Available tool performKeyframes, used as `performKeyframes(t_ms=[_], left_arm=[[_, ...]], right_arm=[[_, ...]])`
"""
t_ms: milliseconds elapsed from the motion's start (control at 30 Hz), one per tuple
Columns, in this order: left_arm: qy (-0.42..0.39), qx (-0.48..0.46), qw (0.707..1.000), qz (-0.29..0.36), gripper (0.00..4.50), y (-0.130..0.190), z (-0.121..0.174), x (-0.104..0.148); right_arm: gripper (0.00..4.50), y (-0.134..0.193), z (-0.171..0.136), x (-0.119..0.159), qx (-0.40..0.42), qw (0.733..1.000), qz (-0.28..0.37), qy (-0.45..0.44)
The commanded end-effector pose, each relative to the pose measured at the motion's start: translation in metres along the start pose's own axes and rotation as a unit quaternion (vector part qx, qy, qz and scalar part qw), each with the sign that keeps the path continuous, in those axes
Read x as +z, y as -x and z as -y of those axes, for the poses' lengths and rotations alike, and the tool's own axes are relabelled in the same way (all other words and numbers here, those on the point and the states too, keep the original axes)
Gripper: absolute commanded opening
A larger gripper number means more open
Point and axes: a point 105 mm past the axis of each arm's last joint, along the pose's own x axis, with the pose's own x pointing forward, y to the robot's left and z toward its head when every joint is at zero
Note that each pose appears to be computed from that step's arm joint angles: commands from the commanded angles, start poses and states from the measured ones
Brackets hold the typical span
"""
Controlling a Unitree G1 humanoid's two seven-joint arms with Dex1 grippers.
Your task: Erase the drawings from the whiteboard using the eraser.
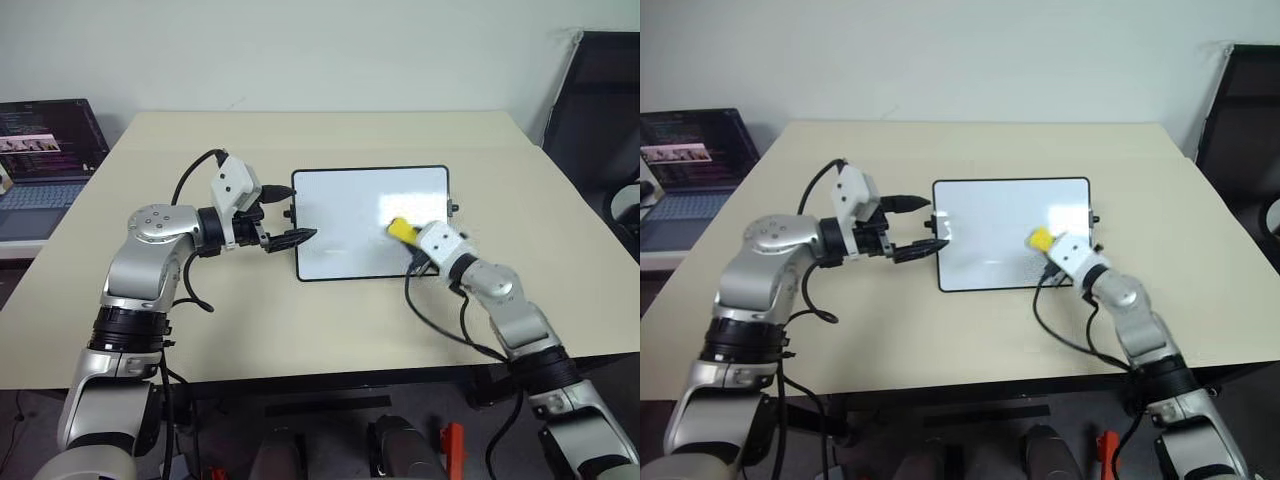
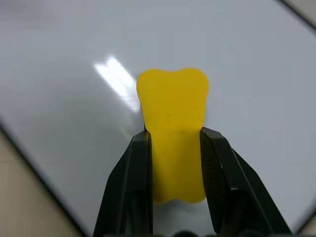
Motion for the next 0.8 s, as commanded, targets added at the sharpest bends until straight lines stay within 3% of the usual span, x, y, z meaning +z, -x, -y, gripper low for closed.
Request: performKeyframes(t_ms=[33,133,233,367,433,567,700,800], left_arm=[[-0.025,-0.002,1.0,0.018,4.5,-0.002,-0.001,0.015],[-0.025,-0.005,0.999,0.02,4.5,-0.004,0.0,0.016],[-0.026,-0.013,0.999,0.025,4.5,-0.007,0.001,0.018],[-0.02,-0.061,0.997,0.044,4.5,-0.019,0.018,0.025],[-0.017,-0.08,0.995,0.054,4.5,-0.028,0.029,0.027],[-0.012,-0.13,0.989,0.076,4.5,-0.056,0.058,0.031],[-0.001,-0.177,0.98,0.092,4.5,-0.072,0.086,0.034],[0.001,-0.18,0.979,0.093,4.5,-0.076,0.09,0.034]], right_arm=[[0.98,0.013,0.015,-0.056,-0.039,0.993,-0.111,-0.001],[0.98,0.018,0.025,-0.05,-0.05,0.994,-0.093,-0.019],[0.98,0.027,0.03,-0.003,-0.015,0.995,0.021,-0.101],[0.98,0.08,0.064,0.062,0.054,0.96,0.145,-0.233],[0.98,0.099,0.087,0.054,0.026,0.965,0.124,-0.231],[0.98,0.124,0.141,-0.026,-0.129,0.959,-0.04,-0.249],[0.98,0.136,0.135,-0.092,-0.153,0.928,-0.155,-0.303],[0.98,0.138,0.131,-0.111,-0.155,0.915,-0.188,-0.322]])
